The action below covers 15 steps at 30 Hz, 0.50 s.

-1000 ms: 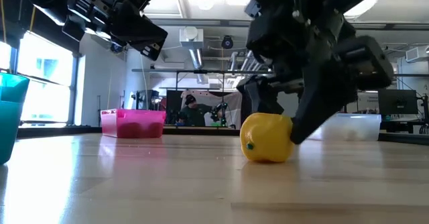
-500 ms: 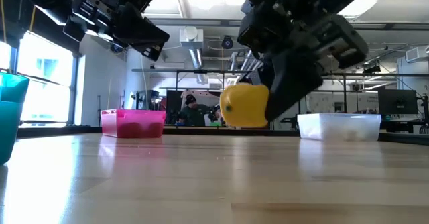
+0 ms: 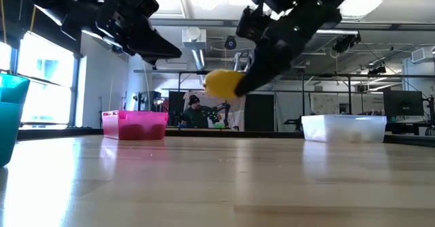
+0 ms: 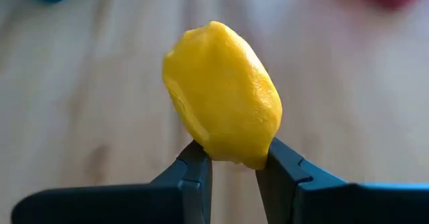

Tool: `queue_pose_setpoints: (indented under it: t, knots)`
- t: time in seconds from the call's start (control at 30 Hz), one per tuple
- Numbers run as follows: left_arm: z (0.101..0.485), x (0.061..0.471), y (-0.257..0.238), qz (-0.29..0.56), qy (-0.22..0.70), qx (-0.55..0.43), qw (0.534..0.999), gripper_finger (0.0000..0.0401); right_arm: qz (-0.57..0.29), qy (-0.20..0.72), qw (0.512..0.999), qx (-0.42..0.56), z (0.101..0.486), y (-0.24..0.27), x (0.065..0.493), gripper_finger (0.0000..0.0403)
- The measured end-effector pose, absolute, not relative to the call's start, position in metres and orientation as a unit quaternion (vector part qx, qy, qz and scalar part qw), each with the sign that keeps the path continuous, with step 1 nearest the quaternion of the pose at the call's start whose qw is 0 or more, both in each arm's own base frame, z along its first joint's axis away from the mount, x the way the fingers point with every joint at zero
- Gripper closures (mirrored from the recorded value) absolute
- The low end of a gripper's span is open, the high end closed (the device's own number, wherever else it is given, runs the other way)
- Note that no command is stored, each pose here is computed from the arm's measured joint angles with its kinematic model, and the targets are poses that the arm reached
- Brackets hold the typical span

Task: Sort produce into baskets
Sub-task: Put the yellow lemon in the blue bin

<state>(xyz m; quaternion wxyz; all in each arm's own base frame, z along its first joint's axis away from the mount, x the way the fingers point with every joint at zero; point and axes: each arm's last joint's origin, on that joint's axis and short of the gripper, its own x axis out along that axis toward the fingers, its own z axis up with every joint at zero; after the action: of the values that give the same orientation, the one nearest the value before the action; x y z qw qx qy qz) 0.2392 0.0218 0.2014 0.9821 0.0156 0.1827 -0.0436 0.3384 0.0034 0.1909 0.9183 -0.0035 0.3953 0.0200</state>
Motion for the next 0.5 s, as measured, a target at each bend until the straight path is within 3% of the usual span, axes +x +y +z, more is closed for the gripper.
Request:
queue_pose_setpoints:
  t: [0.17, 0.5]
  knots:
    - [0.197, 0.242, 0.020, -0.026, 0.191, 0.017, 0.981, 0.0299, -0.063, 0.375, 0.925, -0.013, 0.208, -0.016, 0.332, 0.0330]
    - [0.187, 0.259, 0.024, 0.032, 0.158, 0.013, 0.987, 0.0182, -0.075, 0.322, 0.944, -0.008, 0.221, -0.021, 0.335, 0.0330]
